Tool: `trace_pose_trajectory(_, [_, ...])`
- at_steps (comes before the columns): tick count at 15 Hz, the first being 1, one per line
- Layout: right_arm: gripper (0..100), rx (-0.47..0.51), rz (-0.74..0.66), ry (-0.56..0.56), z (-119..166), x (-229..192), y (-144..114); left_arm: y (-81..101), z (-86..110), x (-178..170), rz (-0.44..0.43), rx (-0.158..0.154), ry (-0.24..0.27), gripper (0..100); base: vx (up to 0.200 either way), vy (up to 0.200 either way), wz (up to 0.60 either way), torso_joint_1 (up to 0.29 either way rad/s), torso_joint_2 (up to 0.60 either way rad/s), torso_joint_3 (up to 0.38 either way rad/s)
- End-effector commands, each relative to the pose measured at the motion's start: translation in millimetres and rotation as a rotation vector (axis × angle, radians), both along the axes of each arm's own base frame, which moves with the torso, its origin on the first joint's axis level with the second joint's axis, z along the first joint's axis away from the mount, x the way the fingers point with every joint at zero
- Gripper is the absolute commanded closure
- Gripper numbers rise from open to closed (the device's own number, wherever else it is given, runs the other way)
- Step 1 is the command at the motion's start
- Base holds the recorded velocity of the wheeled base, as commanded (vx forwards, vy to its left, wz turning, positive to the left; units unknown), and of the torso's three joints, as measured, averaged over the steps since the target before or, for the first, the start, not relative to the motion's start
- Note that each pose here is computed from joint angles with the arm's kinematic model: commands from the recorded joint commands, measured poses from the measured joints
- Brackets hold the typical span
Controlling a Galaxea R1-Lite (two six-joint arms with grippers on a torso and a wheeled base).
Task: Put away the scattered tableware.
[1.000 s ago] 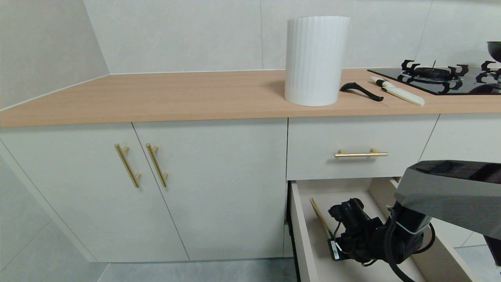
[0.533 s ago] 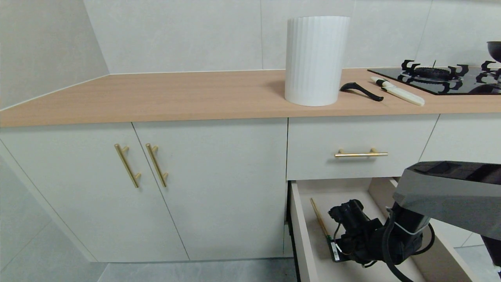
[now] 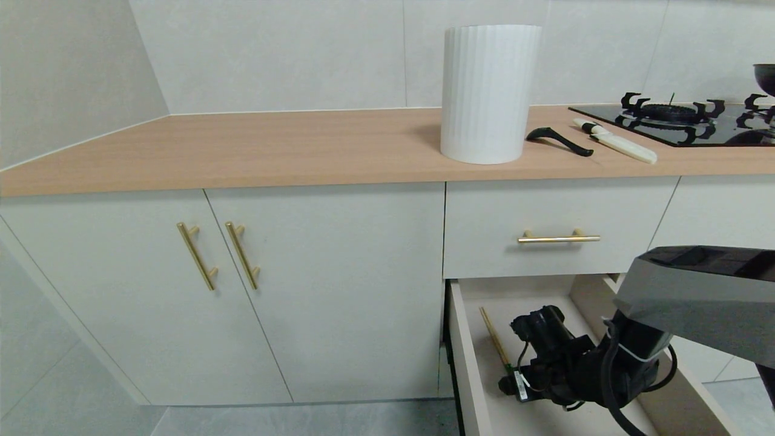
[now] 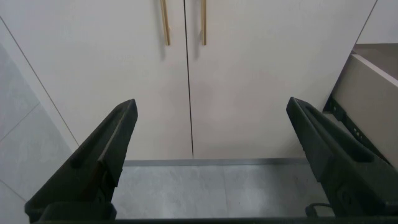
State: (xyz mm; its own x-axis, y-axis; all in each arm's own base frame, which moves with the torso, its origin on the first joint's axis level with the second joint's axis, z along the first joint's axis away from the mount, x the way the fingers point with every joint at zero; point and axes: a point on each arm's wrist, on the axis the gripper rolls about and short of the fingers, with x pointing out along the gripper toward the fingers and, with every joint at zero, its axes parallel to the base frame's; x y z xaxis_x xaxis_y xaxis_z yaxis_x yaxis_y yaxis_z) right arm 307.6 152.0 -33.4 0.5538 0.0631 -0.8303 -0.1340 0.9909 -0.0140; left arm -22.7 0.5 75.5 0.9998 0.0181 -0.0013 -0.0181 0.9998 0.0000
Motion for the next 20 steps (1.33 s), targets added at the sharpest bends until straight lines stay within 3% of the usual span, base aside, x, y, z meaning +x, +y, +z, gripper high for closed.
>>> trace_pose_trajectory(1, [0,0.045,-0.018,-0.156,64.7,-9.1,-7.5,0.0,0.0,0.0,0.002,0.000,0.000,0,0.000,0.000,0.00,0.000,0.00,0.000])
trace_pose_trajectory(4, [0,0.114,-0.011,-0.280,121.1,-24.5,-19.1,0.0,0.0,0.0,0.002,0.000,0.000,0,0.000,0.000,0.00,0.000,0.00,0.000])
trace_pose_trajectory(8, [0,0.127,-0.041,-0.428,166.0,-32.1,-41.3,0.0,0.0,0.0,0.000,0.000,0.000,0,0.000,0.000,0.00,0.000,0.00,0.000])
trace_pose_trajectory(14, [0,0.141,-0.053,-0.559,204.2,-47.8,-57.2,0.0,0.0,0.0,0.002,0.000,0.000,0,0.000,0.000,0.00,0.000,0.00,0.000])
trace_pose_trajectory(20, [0,0.155,-0.051,-0.603,217.2,-55.9,-61.1,0.0,0.0,0.0,0.002,0.000,0.000,0,0.000,0.000,0.00,0.000,0.00,0.000])
